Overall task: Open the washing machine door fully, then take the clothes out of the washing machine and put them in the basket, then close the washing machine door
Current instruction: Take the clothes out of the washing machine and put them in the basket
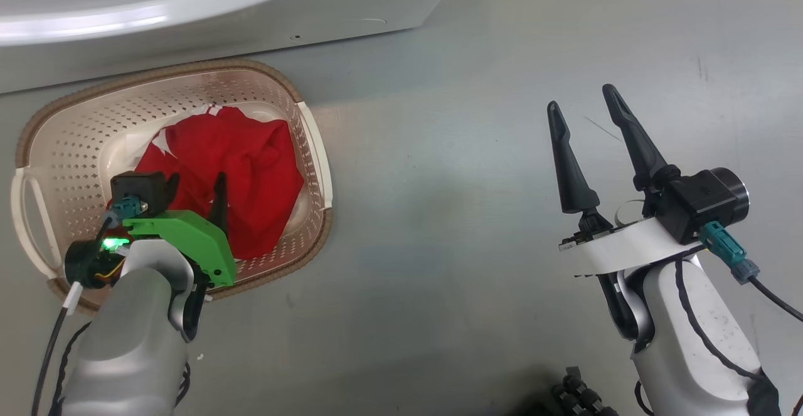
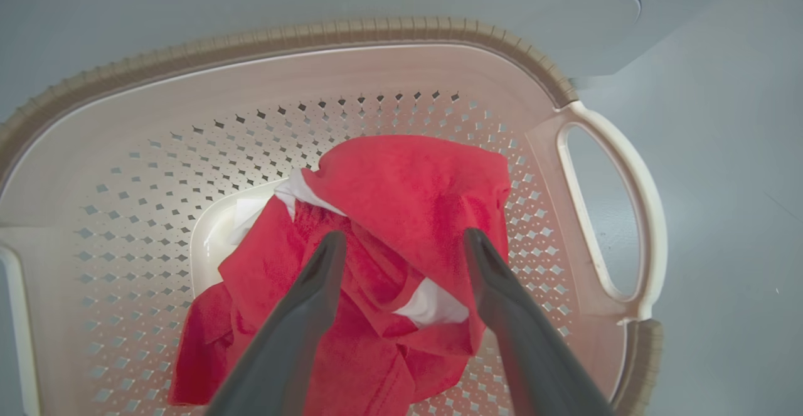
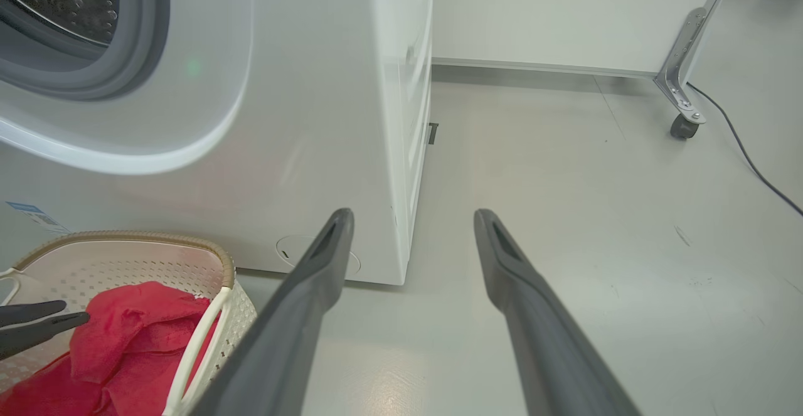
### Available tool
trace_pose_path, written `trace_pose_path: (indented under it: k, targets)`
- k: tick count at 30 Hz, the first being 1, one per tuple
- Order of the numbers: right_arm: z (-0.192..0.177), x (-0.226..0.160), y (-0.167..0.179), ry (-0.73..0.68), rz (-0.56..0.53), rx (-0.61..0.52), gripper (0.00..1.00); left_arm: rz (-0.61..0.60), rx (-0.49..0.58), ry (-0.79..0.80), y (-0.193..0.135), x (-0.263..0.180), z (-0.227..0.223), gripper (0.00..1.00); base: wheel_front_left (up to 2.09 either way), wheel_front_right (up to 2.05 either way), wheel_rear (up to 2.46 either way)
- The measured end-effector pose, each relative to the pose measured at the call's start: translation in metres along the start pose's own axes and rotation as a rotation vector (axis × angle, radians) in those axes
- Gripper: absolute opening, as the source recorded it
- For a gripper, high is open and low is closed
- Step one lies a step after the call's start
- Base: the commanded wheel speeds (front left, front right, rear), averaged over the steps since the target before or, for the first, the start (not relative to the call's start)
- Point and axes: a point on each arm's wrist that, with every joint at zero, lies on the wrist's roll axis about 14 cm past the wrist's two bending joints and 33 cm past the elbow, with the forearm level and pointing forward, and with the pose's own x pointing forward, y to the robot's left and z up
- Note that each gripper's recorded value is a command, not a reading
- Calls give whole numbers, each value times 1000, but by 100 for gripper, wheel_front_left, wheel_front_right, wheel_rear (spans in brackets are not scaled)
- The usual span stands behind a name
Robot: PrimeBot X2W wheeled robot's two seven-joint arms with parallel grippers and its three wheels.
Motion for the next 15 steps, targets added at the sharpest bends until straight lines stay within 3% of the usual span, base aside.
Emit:
trace_pose_path:
  k: [15]
  targets:
    - [19, 1, 3, -49, 3, 0, 100, 20, 26, -234, 1, -23, 59, 100, 0, 0, 0]
